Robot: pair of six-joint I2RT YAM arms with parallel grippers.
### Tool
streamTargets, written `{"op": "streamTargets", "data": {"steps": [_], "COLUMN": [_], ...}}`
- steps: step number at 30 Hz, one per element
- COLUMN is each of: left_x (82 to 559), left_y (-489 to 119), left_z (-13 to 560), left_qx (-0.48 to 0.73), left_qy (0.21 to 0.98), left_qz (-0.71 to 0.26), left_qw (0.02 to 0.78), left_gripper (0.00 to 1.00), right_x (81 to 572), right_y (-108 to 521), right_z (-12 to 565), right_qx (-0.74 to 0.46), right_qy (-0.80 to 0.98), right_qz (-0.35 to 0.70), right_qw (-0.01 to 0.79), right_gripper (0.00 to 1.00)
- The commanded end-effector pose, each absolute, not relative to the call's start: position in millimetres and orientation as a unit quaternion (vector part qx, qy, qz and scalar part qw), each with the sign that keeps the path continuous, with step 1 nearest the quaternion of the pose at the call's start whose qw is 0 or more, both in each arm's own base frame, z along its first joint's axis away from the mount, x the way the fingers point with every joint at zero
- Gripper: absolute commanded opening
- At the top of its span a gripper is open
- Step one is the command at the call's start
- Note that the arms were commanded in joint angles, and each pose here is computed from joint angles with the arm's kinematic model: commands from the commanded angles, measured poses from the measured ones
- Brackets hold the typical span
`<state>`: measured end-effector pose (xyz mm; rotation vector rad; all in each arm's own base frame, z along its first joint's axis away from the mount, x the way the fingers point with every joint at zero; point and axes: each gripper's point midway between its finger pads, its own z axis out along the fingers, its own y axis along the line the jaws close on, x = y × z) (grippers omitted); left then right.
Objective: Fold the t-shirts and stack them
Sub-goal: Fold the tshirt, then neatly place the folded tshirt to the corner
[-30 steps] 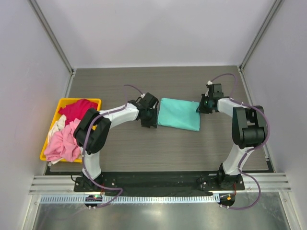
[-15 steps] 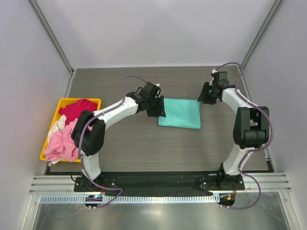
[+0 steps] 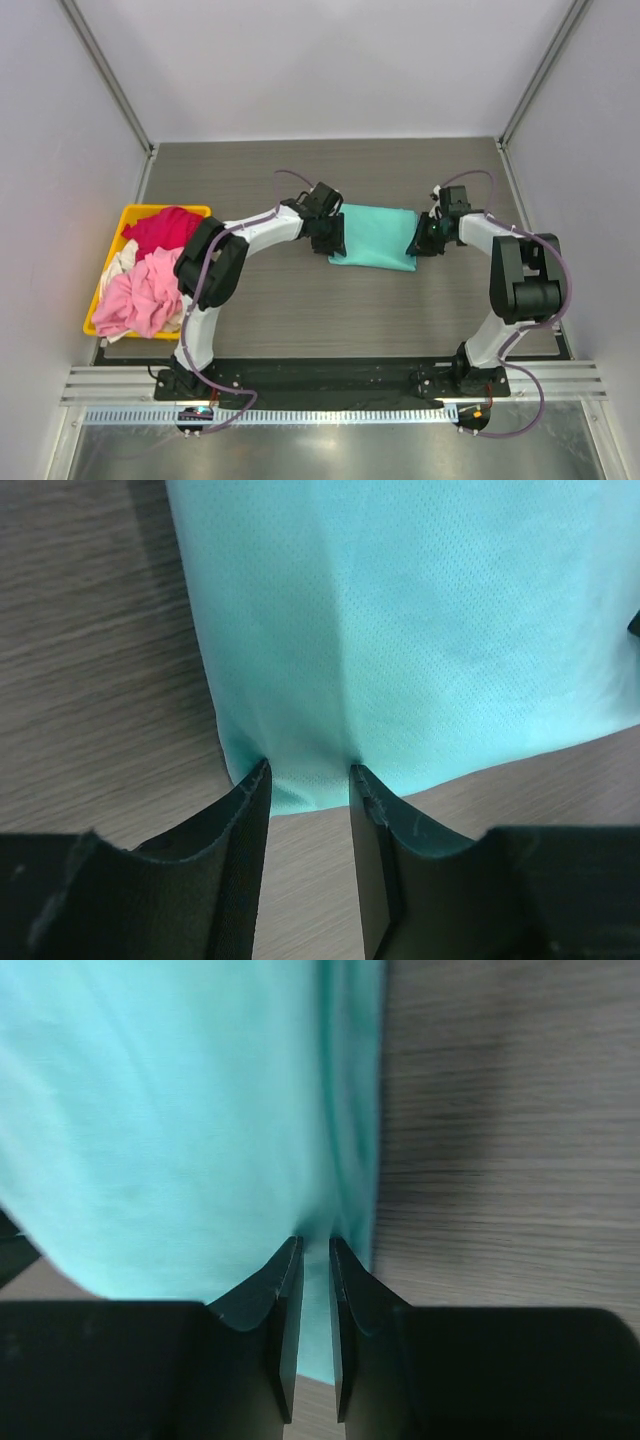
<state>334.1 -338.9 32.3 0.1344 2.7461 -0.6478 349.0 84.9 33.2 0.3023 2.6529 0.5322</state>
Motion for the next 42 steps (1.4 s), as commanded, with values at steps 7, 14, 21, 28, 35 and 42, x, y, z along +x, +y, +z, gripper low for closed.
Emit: {"op": "streamTargets", "data": {"steps": [7,14,21,28,35,42], "left_x": [346,336,322,308,306,306], "left_y": [-325,-314,-283,-256,-244,-241], "left_z": [104,163,160,140,137,143], "left_qx": [0.044,0.057,0.049,0.043,0.037,0.033], "left_qy": [0.952,0.94,0.942,0.951,0.953,0.951], "left_qz": [-0.209,-0.225,-0.213,-0.191,-0.179,-0.179], "left_qw": [0.219,0.251,0.254,0.24,0.242,0.251], "left_gripper": [0.44,0.46,0.46,0.47,0.47,0.48], "right_x": [379,372,361,357,359,381], "right_y": [75,139,194,182,169,142], "right_z": [81,126,103,31,25,24], "right_qx": [0.106,0.08,0.056,0.063,0.061,0.062], "right_qy": [0.936,0.919,0.919,0.944,0.952,0.961], "right_qz": [0.176,0.252,0.291,0.239,0.199,0.128], "right_qw": [0.286,0.293,0.26,0.219,0.223,0.236], "right_gripper": [0.22,0.23,0.22,0.22,0.22,0.22]}}
